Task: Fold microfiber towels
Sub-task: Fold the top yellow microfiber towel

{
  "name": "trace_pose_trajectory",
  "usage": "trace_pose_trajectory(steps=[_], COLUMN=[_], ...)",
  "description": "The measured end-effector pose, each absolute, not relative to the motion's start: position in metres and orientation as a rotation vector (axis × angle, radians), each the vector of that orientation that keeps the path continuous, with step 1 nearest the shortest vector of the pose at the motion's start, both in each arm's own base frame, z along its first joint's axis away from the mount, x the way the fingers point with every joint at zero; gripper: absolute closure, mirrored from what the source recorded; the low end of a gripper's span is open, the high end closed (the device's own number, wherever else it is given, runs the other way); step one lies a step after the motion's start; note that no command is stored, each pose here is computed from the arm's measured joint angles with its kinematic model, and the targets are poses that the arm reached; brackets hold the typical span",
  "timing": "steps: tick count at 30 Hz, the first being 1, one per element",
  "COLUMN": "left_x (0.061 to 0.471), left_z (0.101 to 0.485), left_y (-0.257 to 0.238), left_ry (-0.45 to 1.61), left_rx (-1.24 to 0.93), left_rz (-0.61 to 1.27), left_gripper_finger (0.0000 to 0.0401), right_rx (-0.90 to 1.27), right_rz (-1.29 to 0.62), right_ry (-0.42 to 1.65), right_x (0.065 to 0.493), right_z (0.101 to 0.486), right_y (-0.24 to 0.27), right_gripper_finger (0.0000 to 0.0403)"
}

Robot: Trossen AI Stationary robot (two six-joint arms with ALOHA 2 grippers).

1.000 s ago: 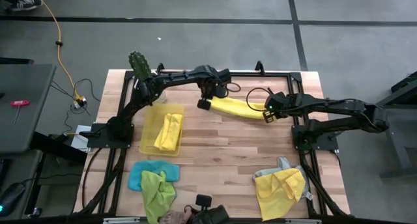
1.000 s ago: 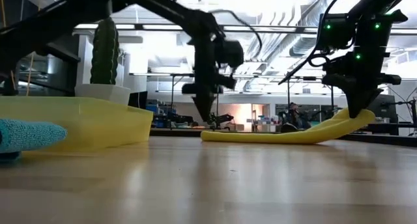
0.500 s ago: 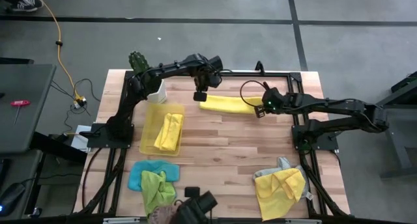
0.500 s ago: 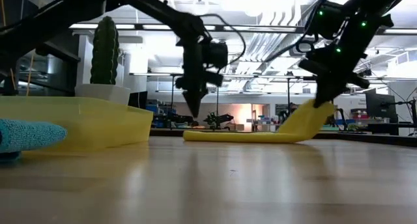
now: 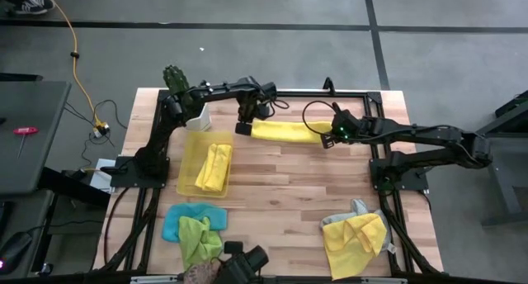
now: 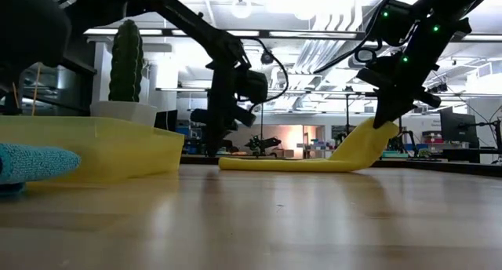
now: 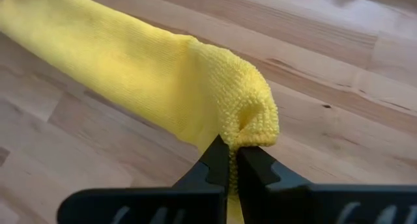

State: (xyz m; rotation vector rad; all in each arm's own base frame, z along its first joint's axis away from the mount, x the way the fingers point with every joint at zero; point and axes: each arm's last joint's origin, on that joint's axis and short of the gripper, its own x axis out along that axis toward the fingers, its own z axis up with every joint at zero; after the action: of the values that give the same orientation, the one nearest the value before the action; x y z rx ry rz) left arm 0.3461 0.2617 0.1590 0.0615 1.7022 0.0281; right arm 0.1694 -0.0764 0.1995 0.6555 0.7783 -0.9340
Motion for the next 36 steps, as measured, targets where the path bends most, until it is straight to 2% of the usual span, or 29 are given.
trace_pose_trajectory(steps=[12, 26, 36], left_x=[0.351, 0.356, 0.357], left_z=[0.141, 0.135, 0.134], left_y=[0.259, 0.254, 0.254], left_ry=[1.628, 1.632, 1.627], left_rx=[0.072, 0.079, 0.064], left_rz=[0.042, 0.033, 0.037], left_gripper_finger=[0.0401, 0.0401, 0.0401], right_rx=[0.667, 0.748, 0.755], right_rz=[-0.926, -0.799, -0.721], right_ry=[0.738, 0.495, 0.389], right_x=[0.172, 0.194, 0.240], right_z=[0.201, 0.214, 0.185], right_y=[-0.077, -0.083, -0.101], right_gripper_finger=[0.0402, 0.0402, 0.0402])
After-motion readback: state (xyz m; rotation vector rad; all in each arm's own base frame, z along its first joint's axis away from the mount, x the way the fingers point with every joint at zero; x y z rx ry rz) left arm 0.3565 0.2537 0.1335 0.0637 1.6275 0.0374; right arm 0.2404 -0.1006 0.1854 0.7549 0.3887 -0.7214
